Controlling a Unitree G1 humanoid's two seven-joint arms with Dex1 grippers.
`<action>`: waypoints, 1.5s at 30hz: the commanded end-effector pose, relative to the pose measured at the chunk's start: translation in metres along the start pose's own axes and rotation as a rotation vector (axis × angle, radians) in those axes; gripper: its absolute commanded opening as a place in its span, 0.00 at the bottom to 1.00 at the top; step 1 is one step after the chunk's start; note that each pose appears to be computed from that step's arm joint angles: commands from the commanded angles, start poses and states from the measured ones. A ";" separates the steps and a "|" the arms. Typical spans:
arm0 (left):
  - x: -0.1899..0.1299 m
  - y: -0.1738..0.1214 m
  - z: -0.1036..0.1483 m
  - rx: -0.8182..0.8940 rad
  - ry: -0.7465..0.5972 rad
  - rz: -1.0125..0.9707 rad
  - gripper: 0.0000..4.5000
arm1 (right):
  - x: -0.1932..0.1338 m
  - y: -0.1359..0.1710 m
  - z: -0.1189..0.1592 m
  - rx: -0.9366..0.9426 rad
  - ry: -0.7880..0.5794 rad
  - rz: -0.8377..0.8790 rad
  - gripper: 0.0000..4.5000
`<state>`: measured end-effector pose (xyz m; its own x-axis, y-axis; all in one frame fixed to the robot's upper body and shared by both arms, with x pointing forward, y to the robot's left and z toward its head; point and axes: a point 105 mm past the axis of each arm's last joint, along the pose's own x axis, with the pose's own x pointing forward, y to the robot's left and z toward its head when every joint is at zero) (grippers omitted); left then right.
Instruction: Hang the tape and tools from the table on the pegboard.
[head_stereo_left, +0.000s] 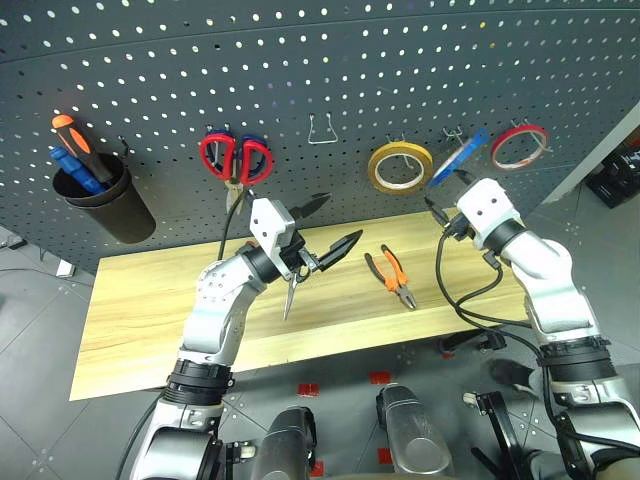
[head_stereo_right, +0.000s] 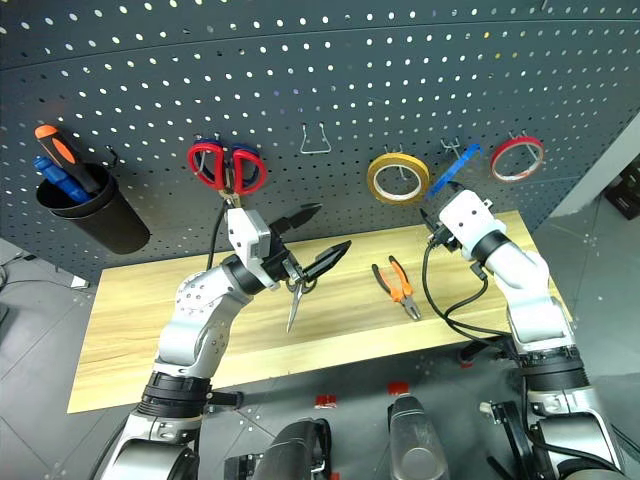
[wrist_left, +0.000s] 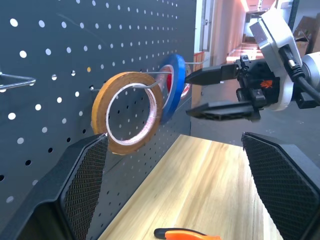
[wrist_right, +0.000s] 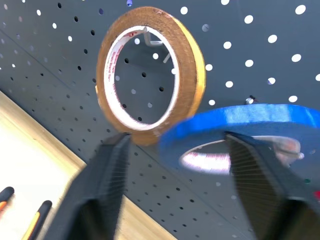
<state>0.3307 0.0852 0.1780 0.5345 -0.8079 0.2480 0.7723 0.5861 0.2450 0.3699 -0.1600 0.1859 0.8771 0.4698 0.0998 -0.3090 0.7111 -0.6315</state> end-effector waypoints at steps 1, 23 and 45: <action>-0.025 0.024 -0.011 0.056 0.091 0.078 1.00 | -0.011 0.020 -0.001 0.135 0.063 0.019 1.00; -0.102 0.022 -0.062 0.068 0.473 -0.115 1.00 | 0.034 0.135 -0.061 0.514 0.670 0.147 1.00; -0.100 0.014 -0.059 0.009 0.436 -0.099 1.00 | 0.056 0.142 -0.083 0.459 0.748 0.195 0.57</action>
<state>0.3112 0.1725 0.0916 0.5575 -0.7965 -0.2340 0.8268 0.5075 0.2426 0.4031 -0.0816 0.0285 0.7236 0.2393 -0.6475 -0.4484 0.8761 -0.1772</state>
